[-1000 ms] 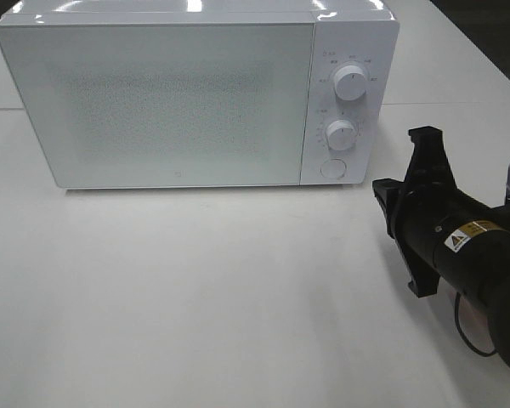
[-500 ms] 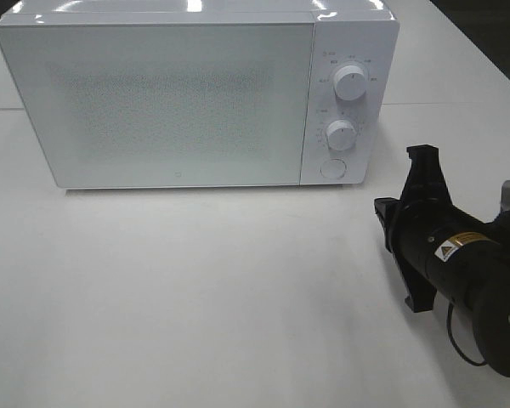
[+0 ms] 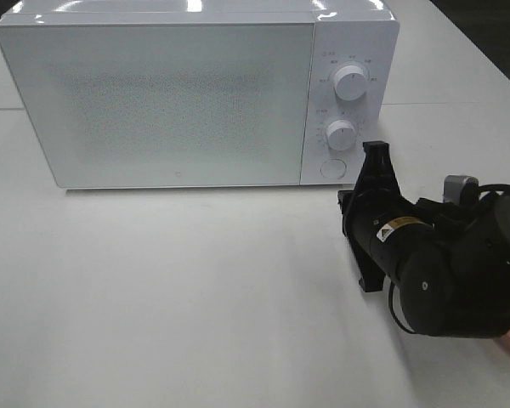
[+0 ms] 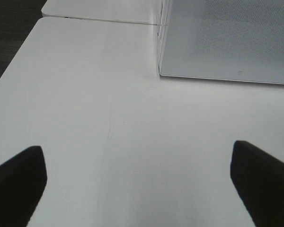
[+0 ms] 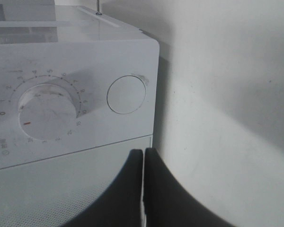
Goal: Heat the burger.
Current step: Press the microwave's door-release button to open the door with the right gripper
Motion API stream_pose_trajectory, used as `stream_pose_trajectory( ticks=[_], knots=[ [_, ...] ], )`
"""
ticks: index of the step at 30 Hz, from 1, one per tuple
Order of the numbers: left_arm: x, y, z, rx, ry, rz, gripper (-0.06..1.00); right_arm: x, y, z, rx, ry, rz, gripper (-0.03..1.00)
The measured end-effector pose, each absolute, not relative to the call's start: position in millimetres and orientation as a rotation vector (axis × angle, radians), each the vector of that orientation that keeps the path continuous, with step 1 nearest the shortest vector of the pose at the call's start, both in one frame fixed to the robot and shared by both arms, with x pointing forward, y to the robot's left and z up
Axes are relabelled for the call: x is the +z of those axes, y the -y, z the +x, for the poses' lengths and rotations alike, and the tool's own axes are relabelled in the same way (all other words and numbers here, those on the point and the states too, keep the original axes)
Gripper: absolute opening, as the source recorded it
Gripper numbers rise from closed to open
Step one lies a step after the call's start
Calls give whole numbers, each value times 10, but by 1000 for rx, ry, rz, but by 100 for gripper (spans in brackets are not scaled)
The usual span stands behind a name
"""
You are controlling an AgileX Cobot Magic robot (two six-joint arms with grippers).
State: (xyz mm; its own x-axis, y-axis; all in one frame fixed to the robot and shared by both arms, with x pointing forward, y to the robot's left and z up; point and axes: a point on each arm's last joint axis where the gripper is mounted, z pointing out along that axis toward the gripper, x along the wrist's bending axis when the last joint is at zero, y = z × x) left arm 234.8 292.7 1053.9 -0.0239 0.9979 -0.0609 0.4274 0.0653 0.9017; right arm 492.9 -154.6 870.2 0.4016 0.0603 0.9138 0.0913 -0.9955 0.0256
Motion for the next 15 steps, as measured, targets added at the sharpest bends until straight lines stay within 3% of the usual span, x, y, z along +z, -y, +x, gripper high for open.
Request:
stream_pose_trajectory(
  ticks=[15],
  knots=[
    [10539,-2927,2348,925,-1564,1469,98,8650,1508,5403,-1729,79,-2573,1]
  ],
)
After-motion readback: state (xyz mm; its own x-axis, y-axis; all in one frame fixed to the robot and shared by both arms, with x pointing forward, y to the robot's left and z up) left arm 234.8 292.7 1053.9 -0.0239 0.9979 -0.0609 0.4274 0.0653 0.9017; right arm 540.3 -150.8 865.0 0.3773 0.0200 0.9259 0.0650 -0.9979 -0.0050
